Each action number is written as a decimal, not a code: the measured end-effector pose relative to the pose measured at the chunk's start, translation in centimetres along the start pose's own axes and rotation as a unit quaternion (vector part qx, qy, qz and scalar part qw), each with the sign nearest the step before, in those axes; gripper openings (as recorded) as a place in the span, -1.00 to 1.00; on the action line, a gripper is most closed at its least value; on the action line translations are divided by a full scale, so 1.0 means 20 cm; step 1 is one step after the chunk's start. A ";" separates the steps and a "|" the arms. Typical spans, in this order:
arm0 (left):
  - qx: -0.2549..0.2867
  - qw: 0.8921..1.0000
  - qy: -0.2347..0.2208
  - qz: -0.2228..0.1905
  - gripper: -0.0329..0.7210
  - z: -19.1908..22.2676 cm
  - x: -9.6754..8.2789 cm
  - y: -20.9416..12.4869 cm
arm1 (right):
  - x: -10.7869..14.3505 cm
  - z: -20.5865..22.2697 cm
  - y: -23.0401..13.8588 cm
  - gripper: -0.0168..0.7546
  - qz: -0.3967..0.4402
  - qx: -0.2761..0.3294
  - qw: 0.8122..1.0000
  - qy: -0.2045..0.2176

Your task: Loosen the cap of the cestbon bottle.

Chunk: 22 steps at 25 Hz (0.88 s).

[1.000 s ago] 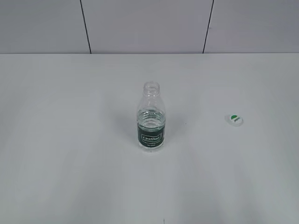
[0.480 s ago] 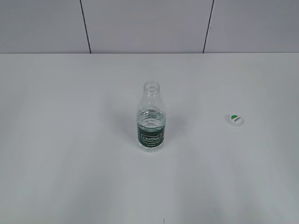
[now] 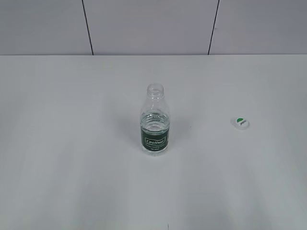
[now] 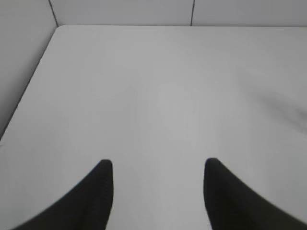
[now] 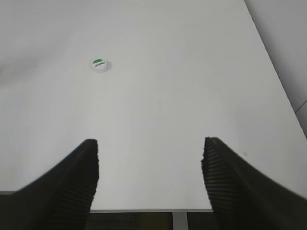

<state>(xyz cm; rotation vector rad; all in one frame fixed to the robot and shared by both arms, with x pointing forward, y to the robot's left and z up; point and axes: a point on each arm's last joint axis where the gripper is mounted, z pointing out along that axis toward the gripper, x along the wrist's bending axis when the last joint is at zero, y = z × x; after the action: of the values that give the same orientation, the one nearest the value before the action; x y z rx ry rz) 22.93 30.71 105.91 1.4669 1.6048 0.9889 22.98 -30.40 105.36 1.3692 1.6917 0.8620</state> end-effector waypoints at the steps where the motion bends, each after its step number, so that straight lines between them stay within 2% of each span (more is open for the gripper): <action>1: 0.000 1.000 0.004 -0.002 0.10 0.00 0.00 0.00 | 0.00 0.00 0.00 0.39 0.002 0.001 1.000 -0.003; 22: 0.001 1.000 -0.002 -0.005 0.10 0.00 -0.01 0.00 | 0.00 0.00 0.00 0.39 0.010 0.003 1.000 -0.017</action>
<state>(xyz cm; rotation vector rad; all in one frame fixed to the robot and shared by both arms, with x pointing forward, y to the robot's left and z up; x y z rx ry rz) 22.93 30.55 105.90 1.4586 1.6084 0.9777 22.97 -30.36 105.36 1.3982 1.6581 0.8405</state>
